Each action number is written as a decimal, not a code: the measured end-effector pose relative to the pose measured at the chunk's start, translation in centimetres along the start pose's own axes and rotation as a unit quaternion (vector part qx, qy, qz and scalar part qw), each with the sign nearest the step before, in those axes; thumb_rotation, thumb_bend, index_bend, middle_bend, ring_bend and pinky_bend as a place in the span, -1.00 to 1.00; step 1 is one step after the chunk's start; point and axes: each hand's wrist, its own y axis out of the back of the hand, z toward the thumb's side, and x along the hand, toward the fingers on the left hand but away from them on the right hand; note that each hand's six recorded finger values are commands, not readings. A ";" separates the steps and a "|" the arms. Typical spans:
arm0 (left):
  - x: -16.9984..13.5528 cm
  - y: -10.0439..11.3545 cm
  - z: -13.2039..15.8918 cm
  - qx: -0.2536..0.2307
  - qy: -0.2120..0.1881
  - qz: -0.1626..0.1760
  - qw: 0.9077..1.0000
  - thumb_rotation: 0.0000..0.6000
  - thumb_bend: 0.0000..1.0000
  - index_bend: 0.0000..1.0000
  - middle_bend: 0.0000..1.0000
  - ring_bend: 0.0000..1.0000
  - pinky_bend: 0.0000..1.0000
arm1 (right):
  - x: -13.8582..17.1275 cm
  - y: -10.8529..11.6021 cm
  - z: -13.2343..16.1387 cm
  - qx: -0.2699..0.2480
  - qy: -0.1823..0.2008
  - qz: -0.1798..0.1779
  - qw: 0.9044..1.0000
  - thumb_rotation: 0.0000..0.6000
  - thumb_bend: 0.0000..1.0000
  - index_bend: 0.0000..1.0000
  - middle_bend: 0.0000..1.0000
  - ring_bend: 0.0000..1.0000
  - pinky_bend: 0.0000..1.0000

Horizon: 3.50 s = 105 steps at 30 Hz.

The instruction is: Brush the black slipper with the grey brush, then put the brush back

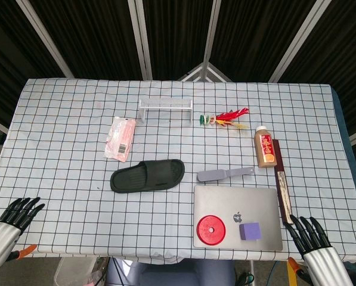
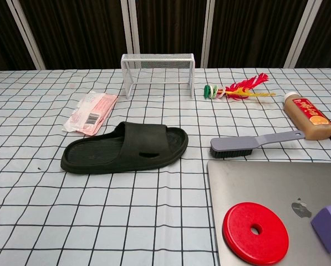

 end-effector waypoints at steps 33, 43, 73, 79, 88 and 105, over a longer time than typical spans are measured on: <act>2.3 1.6 0.2 0.004 0.000 0.051 0.999 1.00 -0.91 -1.00 -1.00 -1.00 -1.00 | -13.3 -0.2 1.8 0.058 0.075 0.032 0.995 1.00 -0.32 -0.84 -0.68 -0.89 -0.80; 4.0 -0.5 0.2 0.013 0.008 0.006 1.000 1.00 -0.91 -1.00 -1.00 -1.00 -1.00 | -19.3 -1.3 5.5 0.072 0.108 0.061 0.990 1.00 -0.32 -0.69 -0.56 -0.82 -0.80; 5.2 0.2 -2.2 0.038 0.076 0.030 0.996 1.00 -0.91 -1.00 -1.00 -1.00 -1.00 | -29.8 -8.1 11.1 0.108 0.133 0.144 0.975 1.00 -0.32 -0.64 -0.53 -0.79 -0.78; 5.3 0.3 -2.9 0.038 0.084 0.035 0.995 1.00 -0.91 -1.00 -1.00 -1.00 -1.00 | -30.8 -9.1 10.6 0.111 0.128 0.158 0.973 1.00 -0.32 -0.49 -0.40 -0.73 -0.78; 5.9 0.1 -3.0 0.041 0.087 0.031 0.995 1.00 -0.91 -1.00 -1.00 -1.00 -1.00 | -31.6 -9.1 10.4 0.122 0.128 0.148 0.973 1.00 -0.32 -0.35 -0.31 -0.67 -0.74; 5.6 0.4 -2.9 0.034 0.084 0.030 0.995 1.00 -0.91 -1.00 -1.00 -1.00 -1.00 | -32.1 -9.4 11.3 0.147 0.139 0.113 0.973 1.00 -0.32 -0.01 -0.04 -0.46 -0.50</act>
